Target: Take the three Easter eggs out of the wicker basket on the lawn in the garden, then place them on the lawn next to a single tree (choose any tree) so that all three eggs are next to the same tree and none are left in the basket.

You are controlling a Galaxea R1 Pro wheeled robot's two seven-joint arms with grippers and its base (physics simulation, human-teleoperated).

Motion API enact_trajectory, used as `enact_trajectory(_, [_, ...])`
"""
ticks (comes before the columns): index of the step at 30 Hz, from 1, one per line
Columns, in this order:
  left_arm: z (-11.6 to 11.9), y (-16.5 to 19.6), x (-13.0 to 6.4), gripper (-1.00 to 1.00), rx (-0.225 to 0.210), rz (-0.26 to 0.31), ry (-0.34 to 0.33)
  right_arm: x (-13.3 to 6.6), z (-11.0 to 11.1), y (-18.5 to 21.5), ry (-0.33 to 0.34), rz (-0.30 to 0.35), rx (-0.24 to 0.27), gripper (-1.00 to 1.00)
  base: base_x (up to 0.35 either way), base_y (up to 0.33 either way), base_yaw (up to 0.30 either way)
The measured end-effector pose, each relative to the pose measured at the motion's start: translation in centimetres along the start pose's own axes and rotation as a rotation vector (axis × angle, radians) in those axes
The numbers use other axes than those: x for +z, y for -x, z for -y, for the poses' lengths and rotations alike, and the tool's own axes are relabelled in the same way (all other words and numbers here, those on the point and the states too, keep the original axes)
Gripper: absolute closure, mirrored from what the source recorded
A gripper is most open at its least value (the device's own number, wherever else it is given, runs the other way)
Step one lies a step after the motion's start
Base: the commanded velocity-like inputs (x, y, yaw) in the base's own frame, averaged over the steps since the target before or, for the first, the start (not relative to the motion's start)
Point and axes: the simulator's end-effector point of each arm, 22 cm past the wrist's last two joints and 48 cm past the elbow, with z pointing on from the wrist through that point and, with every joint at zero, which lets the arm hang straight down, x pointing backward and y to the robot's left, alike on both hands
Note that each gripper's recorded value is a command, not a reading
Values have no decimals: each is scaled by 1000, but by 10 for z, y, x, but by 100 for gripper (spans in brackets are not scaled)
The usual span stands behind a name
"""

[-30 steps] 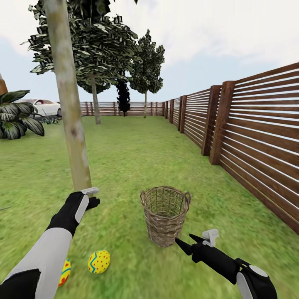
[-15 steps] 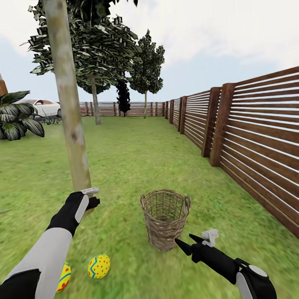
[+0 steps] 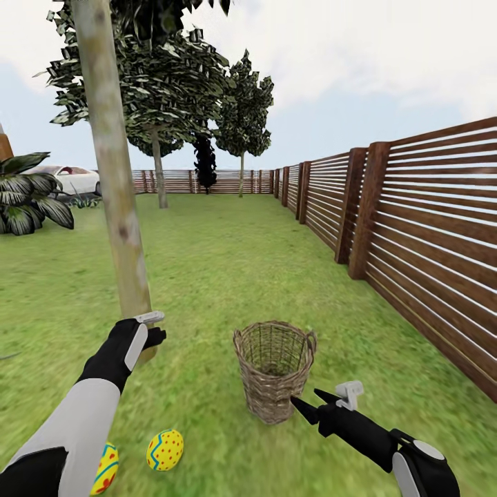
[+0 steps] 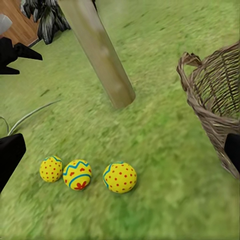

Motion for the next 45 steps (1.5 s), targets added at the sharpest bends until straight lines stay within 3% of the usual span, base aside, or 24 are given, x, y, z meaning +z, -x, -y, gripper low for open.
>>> enact_trajectory(45, [13,81,-53,-100,0,-1,1,-6,-34,91,1,-2,1,-100,0,0,0])
